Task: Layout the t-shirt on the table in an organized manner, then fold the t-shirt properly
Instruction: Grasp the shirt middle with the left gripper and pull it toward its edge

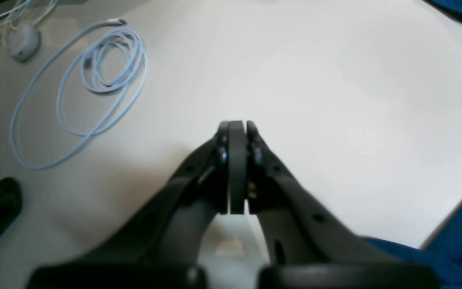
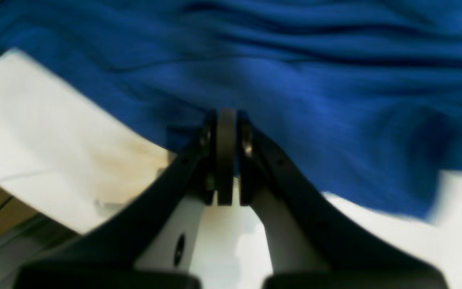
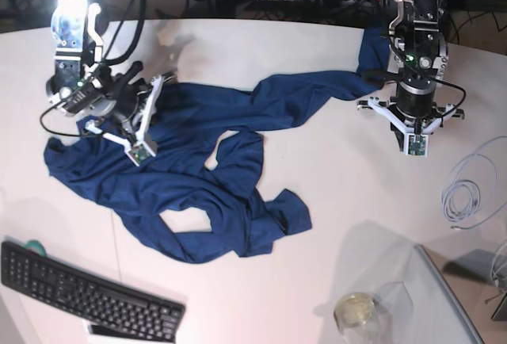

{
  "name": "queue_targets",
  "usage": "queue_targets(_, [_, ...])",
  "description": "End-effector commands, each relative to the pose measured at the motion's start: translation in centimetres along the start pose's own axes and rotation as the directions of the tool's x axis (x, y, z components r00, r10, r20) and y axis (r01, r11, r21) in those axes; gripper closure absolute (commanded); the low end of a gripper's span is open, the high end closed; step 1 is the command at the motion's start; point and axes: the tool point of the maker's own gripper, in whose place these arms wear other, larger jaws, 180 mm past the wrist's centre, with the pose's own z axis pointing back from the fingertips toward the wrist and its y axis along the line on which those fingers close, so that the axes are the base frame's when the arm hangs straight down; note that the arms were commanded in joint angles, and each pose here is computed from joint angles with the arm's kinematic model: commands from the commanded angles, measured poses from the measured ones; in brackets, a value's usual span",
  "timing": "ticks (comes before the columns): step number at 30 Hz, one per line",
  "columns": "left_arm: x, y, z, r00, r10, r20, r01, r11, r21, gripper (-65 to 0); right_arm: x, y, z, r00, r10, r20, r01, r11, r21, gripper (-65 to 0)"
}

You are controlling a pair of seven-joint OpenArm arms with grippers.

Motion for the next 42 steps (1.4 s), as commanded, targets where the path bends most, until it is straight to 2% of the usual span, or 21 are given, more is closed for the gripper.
queue_targets(1, [1.5,0.7,0.1,0.999,-0.006,0.050,0.005,1.000,0.018,0.0,0.2,-0.5,-0.1,1.000,-0.006,0.005,0.006,1.000,-0.006,-2.1])
queue_targets(3, [0.7,0.6,0.4,0.999,-0.012,0.036,0.011,1.000,0.014,0.0,0.0,-0.4,-1.0,1.000,-0.024,0.008,0.024,1.000,0.012,-2.1])
queue_targets(7, [-0.4,0.7,0.9,1.000,-0.019,0.013,0.019,1.000,0.013,0.0,-2.7,-2.2,-2.3,0.998,-0.047,-0.037,0.047,0.999,0.014,-2.1])
queue_targets(14, [-1.9,0.6,1.3,0.999,-0.027,-0.021,0.027,1.000,0.005,0.0,-6.6,-8.9,-2.1,0.975,-0.204,-0.083,0.199,0.977,-0.072,-2.1])
queue_targets(21, [-0.8,0.0,0.9,1.000,-0.021,0.002,0.021,1.000,-0.004,0.0,-7.4,-12.4,-0.4,0.976,-0.196,-0.096,0.182,0.974,-0.135,-2.1])
queue_targets(24, [0.7,-5.2,0.3,0.998,-0.050,0.039,0.054,0.990,-0.127,0.0,-6.3,-12.5,0.3,0.984,-0.166,-0.065,0.155,0.976,-0.149,-2.1])
queue_targets(26, [1.9,-8.8,0.0,0.995,-0.074,0.069,0.087,0.974,-0.209,0.0,-5.8,-11.5,0.9,0.989,-0.144,-0.043,0.136,0.979,-0.152,-2.1])
queue_targets(28, [2.6,-12.3,-0.5,0.992,-0.093,0.086,0.113,0.954,-0.279,0.0,-4.0,-10.0,1.7,0.994,-0.109,0.018,0.110,0.981,-0.159,-2.1])
queue_targets(34, [6.5,-18.8,-1.4,0.991,-0.036,0.126,0.081,0.924,-0.374,0.0,0.2,-7.8,4.5,0.988,-0.036,0.149,0.065,0.978,-0.197,-2.6])
queue_targets(35, [7.1,-19.5,-1.5,0.991,-0.026,0.131,0.075,0.921,-0.383,-2.5,0.4,-7.5,4.6,0.988,-0.031,0.154,0.061,0.979,-0.195,-2.7])
queue_targets(39, [8.7,-21.8,-1.4,0.988,-0.016,0.153,0.079,0.905,-0.419,-32.1,0.5,-7.1,4.3,0.986,-0.035,0.160,0.064,0.982,-0.180,-2.9])
queue_targets(41, [8.6,-23.2,-1.5,0.988,-0.038,0.152,0.102,0.891,-0.442,-38.7,1.2,-6.5,3.7,0.987,-0.022,0.162,0.049,0.986,-0.160,-3.2])
queue_targets(42, [8.3,-23.8,-1.7,0.987,-0.058,0.147,0.120,0.884,-0.452,-40.0,1.5,-5.8,3.2,0.987,-0.008,0.159,0.031,0.989,-0.142,-3.9])
